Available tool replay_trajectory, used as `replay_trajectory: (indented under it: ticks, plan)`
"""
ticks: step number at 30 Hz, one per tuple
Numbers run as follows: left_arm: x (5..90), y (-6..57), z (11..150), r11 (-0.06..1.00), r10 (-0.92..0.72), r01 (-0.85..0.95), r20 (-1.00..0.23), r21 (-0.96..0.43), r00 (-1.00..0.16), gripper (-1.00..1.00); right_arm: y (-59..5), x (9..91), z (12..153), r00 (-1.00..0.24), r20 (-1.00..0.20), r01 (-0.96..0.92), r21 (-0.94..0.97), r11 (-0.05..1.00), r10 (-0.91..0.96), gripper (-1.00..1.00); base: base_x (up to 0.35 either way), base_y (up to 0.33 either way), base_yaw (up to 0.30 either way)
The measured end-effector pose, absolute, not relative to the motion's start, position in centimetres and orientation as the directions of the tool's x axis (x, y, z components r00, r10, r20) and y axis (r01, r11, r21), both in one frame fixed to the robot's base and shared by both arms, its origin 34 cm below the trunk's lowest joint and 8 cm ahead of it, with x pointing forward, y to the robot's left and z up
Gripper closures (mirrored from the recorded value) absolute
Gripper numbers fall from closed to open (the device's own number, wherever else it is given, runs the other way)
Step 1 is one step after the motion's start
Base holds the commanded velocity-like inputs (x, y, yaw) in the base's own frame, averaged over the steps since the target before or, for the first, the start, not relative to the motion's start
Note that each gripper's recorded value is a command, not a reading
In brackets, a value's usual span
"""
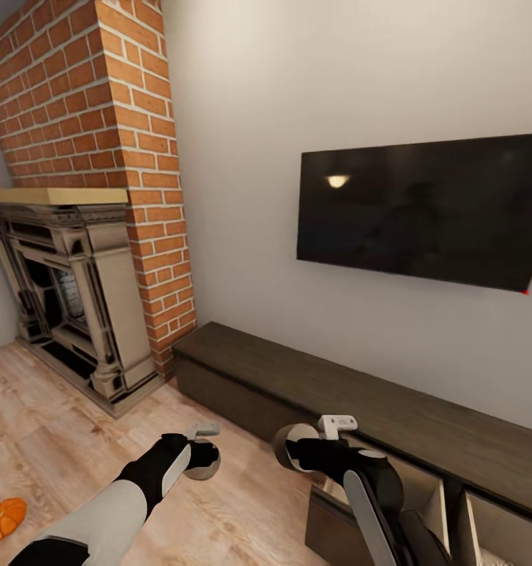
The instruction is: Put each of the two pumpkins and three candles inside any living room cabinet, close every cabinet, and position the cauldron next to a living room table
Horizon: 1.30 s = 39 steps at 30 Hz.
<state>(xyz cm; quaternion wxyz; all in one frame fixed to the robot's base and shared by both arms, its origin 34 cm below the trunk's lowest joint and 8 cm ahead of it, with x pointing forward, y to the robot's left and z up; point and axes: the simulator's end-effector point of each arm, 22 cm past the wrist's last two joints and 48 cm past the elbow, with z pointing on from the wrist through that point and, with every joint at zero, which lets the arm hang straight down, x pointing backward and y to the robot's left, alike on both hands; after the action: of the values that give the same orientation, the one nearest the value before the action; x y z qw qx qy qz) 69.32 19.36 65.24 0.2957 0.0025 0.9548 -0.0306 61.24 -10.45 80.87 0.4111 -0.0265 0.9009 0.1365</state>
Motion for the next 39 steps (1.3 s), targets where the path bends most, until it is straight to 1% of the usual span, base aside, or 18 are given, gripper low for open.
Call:
replay_trajectory:
  ticks: [20,33,39]
  plan:
    - [69.9,19.1,70.1,0.998,-0.009,0.028,-0.589,-0.054,-0.808,1.00,-10.6,61.5,85.5,-0.643,-0.763,-0.163,0.221,0.962,0.067,1.00,0.000,0.000,-0.215]
    - [70.1,19.1,71.0,0.998,-0.008,0.030,-0.603,-0.054,-0.798,1.00,-11.2,61.6,86.2,-0.631,-0.772,-0.152,0.222,0.963,0.078,1.00,0.000,-0.001,-0.215]
    - [70.2,19.1,71.4,0.998,-0.008,0.028,-0.609,-0.049,-0.793,1.00,-11.9,61.7,86.4,-0.626,-0.774,-0.136,0.223,0.965,0.091,1.00,0.000,-0.171,-0.215]
